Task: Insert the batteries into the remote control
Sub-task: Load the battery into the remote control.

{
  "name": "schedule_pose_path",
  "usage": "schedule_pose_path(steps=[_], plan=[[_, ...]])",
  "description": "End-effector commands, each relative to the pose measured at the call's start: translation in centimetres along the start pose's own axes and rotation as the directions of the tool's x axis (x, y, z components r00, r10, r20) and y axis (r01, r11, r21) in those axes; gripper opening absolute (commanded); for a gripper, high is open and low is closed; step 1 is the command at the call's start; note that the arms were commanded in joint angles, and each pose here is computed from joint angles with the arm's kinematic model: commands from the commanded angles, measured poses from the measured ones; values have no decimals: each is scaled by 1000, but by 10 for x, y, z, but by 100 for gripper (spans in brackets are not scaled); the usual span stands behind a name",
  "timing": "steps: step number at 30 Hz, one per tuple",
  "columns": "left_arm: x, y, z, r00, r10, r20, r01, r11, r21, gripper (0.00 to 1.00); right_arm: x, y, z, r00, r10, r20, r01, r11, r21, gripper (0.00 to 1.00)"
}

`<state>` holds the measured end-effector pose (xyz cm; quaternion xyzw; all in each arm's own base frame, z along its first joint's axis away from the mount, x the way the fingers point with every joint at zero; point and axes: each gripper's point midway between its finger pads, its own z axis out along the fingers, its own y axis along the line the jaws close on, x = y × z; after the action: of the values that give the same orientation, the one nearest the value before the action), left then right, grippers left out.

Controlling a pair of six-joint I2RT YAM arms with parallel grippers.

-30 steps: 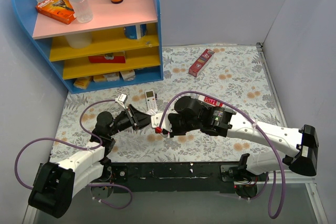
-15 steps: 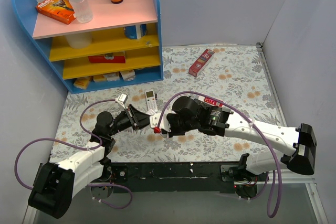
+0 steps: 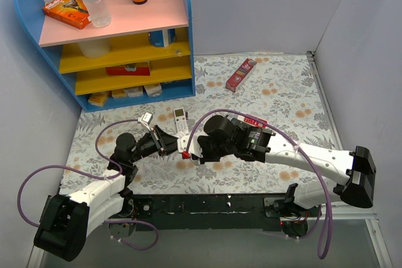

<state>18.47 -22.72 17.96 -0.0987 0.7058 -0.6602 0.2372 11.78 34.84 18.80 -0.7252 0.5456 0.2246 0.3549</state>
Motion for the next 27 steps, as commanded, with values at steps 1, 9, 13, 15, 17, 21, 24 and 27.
schedule_pose_path(steps=[1,9,13,15,17,21,24,27], plan=[[-5,-34,2,1000,-25,-8,25,996,82,0,-14,-10,2,1000,3,31,-4,1000,27,13],[-5,-37,2,1000,-21,-9,21,996,91,0,-10,-14,10,1000,27,0,-27,999,37,13],[-5,-39,1,1000,-19,-9,20,995,94,0,-11,-15,13,999,36,0,-36,999,39,13],[-5,-40,1,1000,-16,-8,17,995,97,0,-12,-18,14,999,41,-1,-41,998,48,13],[-4,-40,1,1000,-16,-10,17,995,98,0,-12,-18,17,999,46,-4,-45,998,41,13],[-3,-43,2,1000,-5,-15,7,994,106,0,-14,-19,21,999,48,-14,-47,998,29,11],[-2,-45,2,1000,9,-21,-6,994,108,0,-7,-18,28,997,57,-50,-56,998,14,8],[-3,-49,2,999,41,-17,-39,993,112,0,-3,-15,35,995,64,-77,-64,998,-9,7]])
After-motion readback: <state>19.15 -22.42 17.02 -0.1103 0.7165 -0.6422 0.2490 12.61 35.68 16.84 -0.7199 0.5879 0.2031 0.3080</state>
